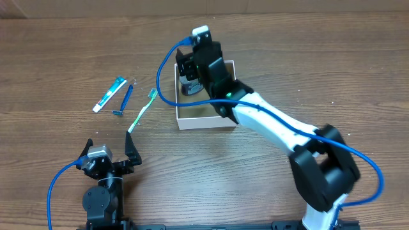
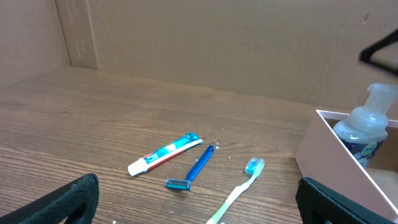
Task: Pack container
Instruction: 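Carry the soap bottle with the right gripper into the box, then lower the bottle into the box's back-left corner and release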
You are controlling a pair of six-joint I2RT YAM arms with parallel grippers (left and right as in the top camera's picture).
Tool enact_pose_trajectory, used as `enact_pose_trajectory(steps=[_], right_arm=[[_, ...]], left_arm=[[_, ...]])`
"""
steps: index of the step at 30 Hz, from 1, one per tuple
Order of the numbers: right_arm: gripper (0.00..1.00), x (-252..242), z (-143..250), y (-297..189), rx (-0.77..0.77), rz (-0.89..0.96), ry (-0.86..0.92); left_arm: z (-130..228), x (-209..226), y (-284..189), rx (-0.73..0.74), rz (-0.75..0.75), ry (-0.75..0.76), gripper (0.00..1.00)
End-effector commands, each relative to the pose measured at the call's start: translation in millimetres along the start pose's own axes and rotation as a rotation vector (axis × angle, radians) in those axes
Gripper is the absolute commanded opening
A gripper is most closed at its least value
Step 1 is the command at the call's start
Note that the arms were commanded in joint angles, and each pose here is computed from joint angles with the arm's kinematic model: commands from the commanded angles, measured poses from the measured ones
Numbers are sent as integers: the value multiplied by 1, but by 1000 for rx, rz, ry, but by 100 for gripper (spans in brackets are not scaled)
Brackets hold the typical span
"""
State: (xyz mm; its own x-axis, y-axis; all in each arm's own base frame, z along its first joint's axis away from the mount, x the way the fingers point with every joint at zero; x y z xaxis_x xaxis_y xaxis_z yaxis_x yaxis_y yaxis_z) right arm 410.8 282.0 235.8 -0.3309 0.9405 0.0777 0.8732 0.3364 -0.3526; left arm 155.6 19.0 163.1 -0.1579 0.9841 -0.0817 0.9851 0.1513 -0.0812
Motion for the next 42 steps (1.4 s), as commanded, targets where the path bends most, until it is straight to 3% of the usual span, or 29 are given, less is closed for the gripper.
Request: enact_pose_trajectory(steps=[1,5,7,8,9,12,15,17,32,42], right_arm=[[83,-8,-78,-47,-143,5,41],[80,-17,-81,-77,-36,39,105],[70,-23,-63,-85,93,72,152],[59,-24,-53,-86,161,74,161],[34,-21,-29,-90,318,30,179],[27,-14,-12,-91,425,-52,182],[9,-10,6,-80,493,-59,173],[4,-7,17,-72,534,-80,176],[4,30,77,-37,639,-134,25],[4,33,99,-5,588,-143,-56]], left_arm=[[-1,1,0,-10,-5,17,100],[-1,1,0,-10,-5,16,100],[-1,1,0,-10,-5,16,100],[-1,1,0,-10,-5,16,100],[-1,1,0,-10,-5,16,100],[-1,1,0,-10,-5,17,100],[-1,1,0,-10,-5,17,100],[-1,1,0,-10,-5,16,100],[-1,1,0,-10,-5,17,100],[-1,1,0,-10,-5,17,100]])
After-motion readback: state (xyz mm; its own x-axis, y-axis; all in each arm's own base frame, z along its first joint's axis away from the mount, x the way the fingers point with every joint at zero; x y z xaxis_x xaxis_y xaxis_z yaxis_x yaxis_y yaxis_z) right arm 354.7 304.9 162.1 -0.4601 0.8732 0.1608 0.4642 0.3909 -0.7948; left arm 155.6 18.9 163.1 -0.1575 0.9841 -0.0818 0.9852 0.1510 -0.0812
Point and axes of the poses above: each gripper's point midway between its finger pads, its own y axis out along the fingers, its own x axis along the line the jaws close on, z = x × y, the point moved 9 cm from there along -y, back along the fingers, and after that the axes turned 2 degrees about y, right-handed, at the moved point
